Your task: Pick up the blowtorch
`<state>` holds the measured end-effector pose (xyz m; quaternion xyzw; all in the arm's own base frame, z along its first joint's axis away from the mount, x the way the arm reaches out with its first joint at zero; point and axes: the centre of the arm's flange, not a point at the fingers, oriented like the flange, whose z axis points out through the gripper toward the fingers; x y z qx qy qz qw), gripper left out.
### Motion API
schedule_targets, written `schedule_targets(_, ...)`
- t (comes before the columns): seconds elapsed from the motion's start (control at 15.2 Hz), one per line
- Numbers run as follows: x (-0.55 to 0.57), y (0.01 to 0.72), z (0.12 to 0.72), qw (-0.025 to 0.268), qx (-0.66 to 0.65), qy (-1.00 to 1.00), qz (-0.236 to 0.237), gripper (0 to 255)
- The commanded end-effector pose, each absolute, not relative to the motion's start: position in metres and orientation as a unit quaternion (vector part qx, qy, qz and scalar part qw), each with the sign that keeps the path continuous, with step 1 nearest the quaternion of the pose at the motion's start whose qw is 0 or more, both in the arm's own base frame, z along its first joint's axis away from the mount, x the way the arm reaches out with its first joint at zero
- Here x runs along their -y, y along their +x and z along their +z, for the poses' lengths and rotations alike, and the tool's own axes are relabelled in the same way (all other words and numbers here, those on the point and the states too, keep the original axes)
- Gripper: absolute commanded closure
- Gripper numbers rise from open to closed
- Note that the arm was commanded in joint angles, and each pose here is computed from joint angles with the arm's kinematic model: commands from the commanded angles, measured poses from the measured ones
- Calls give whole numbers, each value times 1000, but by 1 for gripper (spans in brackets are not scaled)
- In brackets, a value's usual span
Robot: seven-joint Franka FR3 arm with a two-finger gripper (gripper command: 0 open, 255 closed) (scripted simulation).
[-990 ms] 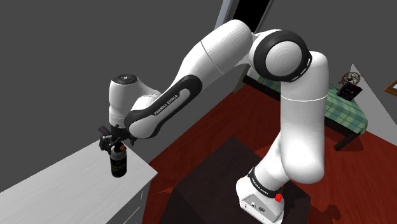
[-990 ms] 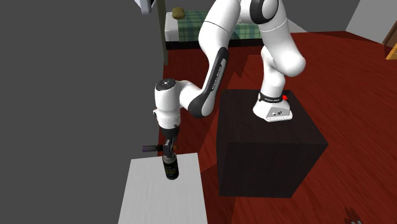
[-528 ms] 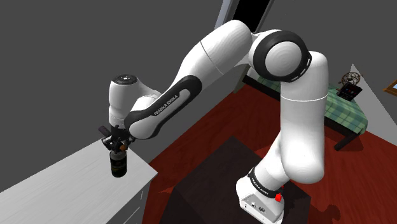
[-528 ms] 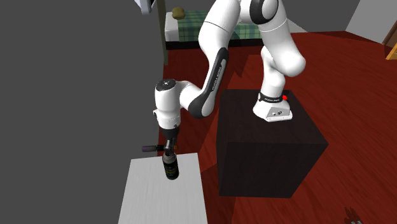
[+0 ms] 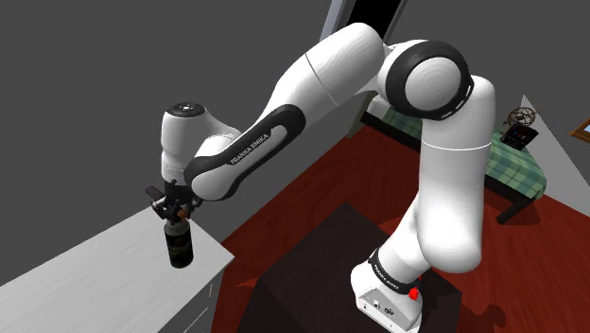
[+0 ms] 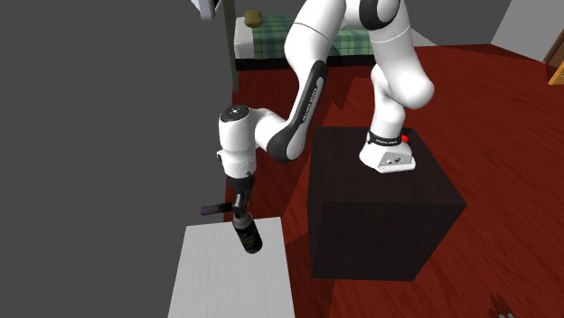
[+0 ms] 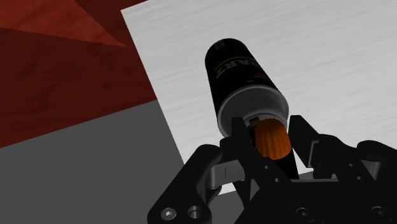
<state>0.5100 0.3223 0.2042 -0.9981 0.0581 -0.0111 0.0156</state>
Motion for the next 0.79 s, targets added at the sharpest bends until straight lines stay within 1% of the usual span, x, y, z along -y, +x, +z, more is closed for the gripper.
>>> schedule_targets(0.0,-322,510,215,16,-58,-998,-11,255)
schedule_targets(0.59,-322,510,263,16,-58,-998,-11,255)
schedule_targets(0.73,-322,510,264,16,-58,-998,-11,255)
